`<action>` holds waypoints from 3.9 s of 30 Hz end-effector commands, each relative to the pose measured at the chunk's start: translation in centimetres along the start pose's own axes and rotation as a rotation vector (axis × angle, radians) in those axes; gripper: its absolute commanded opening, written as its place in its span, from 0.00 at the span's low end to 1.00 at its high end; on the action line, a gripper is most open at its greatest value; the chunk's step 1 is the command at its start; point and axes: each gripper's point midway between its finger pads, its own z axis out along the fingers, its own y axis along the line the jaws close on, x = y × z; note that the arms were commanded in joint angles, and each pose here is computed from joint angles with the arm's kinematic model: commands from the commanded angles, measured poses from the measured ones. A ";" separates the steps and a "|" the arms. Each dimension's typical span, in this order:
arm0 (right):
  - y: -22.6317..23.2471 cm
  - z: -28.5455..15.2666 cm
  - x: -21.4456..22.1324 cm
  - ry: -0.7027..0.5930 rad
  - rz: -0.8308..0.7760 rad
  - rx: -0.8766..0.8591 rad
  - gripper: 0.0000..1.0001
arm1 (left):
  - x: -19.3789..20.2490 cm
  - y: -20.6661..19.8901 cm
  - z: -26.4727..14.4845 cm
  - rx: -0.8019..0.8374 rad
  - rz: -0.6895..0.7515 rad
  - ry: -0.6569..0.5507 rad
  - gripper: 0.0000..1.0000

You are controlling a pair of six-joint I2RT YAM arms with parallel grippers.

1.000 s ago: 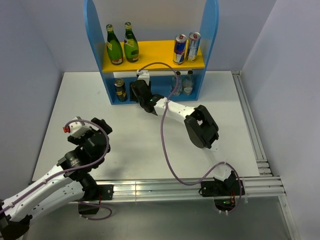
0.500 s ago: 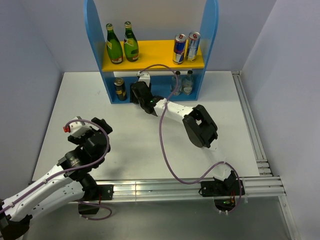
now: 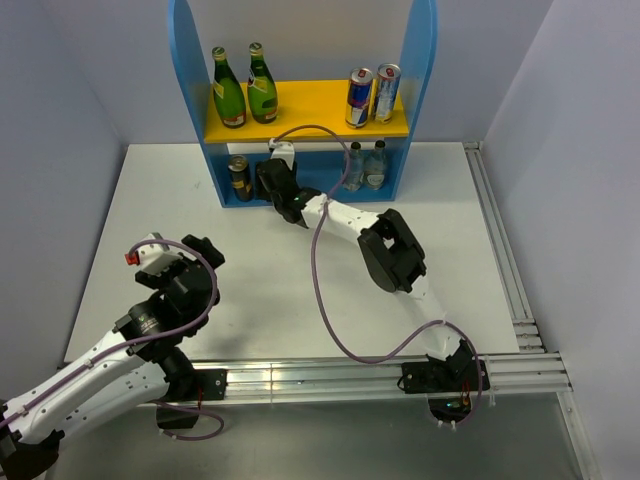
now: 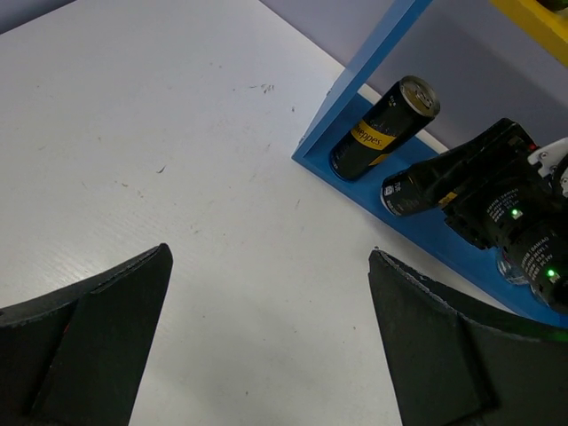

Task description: Place and organize the beverage onto the shelf

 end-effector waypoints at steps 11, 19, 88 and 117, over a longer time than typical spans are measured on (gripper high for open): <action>2.2 1.8 -7.2 -0.204 0.031 0.001 0.00 | 0.0 -0.3 0.0 0.019 0.005 0.000 0.99; 1.6 1.9 -7.5 -0.223 0.047 0.045 0.61 | 0.1 -0.4 -0.1 0.027 0.005 0.005 0.99; -15.0 -45.2 -14.2 -0.382 0.066 0.025 1.00 | -13.5 -12.7 -6.7 0.460 0.104 0.148 0.99; -15.8 -45.4 -14.3 -0.410 0.111 0.033 1.00 | -14.9 -11.3 -7.2 0.486 0.149 0.097 0.99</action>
